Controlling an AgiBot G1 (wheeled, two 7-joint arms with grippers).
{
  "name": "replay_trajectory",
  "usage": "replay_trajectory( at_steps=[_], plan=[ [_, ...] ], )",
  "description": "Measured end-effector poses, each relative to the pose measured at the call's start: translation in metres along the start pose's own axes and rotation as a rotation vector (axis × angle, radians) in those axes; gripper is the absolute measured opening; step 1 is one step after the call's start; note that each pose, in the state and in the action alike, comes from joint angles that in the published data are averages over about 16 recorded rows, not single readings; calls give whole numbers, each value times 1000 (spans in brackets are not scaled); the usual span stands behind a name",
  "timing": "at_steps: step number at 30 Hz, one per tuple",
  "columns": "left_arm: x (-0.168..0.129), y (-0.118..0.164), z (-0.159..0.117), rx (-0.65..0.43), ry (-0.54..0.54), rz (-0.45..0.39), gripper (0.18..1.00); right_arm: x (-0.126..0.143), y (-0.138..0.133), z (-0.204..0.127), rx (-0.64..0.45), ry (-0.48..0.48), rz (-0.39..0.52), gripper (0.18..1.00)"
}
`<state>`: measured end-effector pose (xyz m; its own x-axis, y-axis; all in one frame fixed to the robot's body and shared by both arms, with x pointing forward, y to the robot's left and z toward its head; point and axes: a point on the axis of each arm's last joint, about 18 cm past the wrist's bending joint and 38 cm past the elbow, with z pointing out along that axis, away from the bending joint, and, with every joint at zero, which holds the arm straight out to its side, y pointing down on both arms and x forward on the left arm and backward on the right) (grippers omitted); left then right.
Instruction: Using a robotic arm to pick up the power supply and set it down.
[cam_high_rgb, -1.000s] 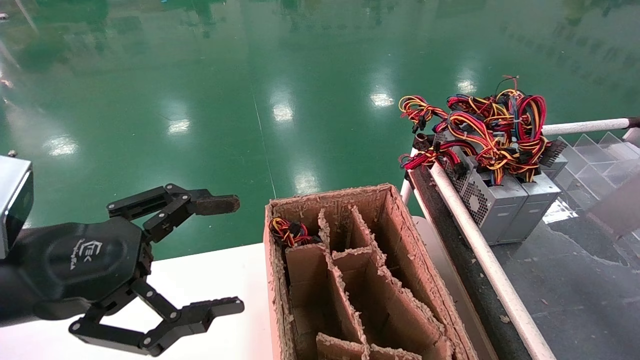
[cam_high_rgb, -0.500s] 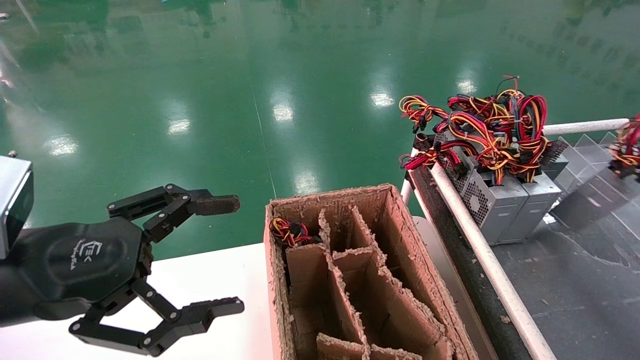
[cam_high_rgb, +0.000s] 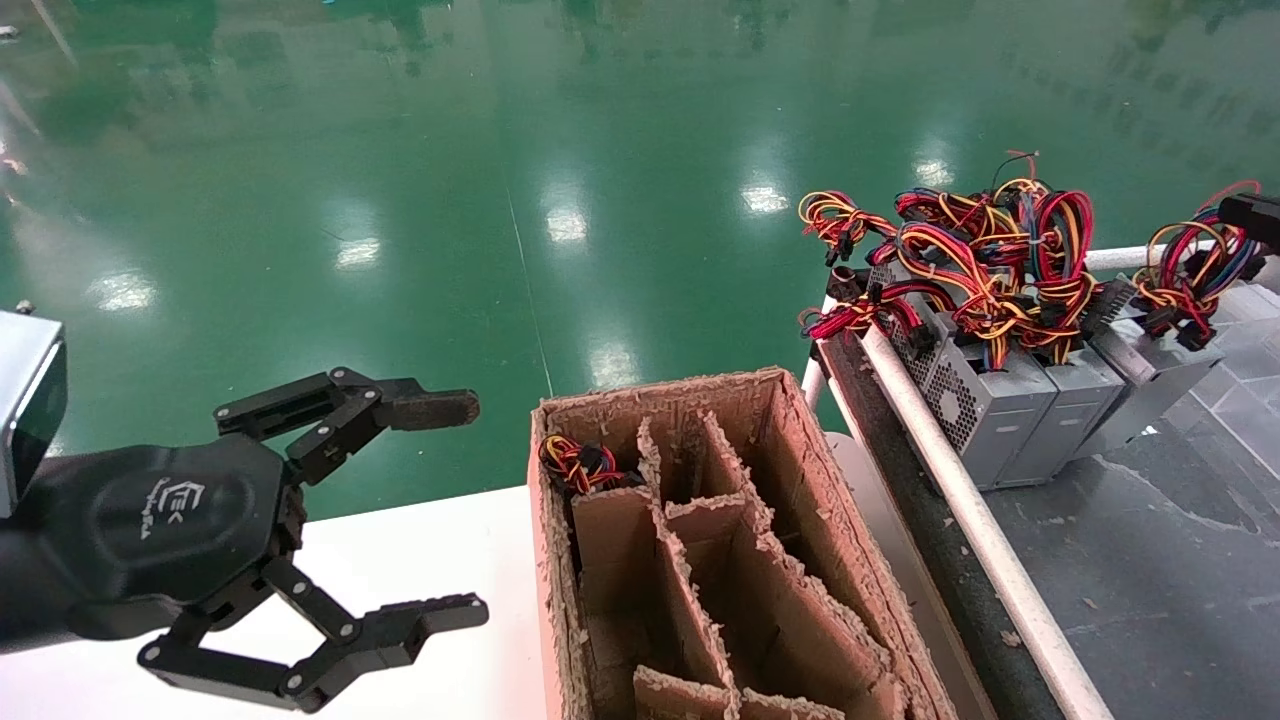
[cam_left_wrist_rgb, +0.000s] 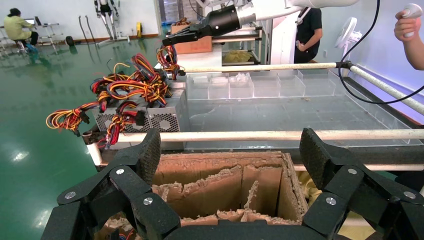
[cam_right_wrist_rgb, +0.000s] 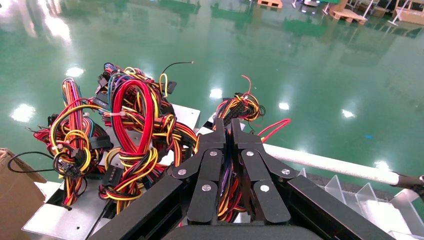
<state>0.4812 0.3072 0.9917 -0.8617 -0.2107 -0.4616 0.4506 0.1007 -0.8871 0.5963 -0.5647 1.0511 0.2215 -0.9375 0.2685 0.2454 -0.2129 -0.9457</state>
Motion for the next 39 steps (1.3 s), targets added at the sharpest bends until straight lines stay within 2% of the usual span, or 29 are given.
replay_trajectory(
  at_steps=[11, 23, 29, 39],
  plan=[
    [0, 0, 0, 0, 0, 0, 1001, -3, 7, 0, -6, -11, 22, 230],
    [0, 0, 0, 0, 0, 0, 1001, -5, -1, -3, 22, -32, 15, 338],
    [0, 0, 0, 0, 0, 0, 1001, -13, -10, 0, 54, -70, -6, 444],
    [0, 0, 0, 0, 0, 0, 1001, -44, -22, 9, 108, -192, -49, 680]
  ],
)
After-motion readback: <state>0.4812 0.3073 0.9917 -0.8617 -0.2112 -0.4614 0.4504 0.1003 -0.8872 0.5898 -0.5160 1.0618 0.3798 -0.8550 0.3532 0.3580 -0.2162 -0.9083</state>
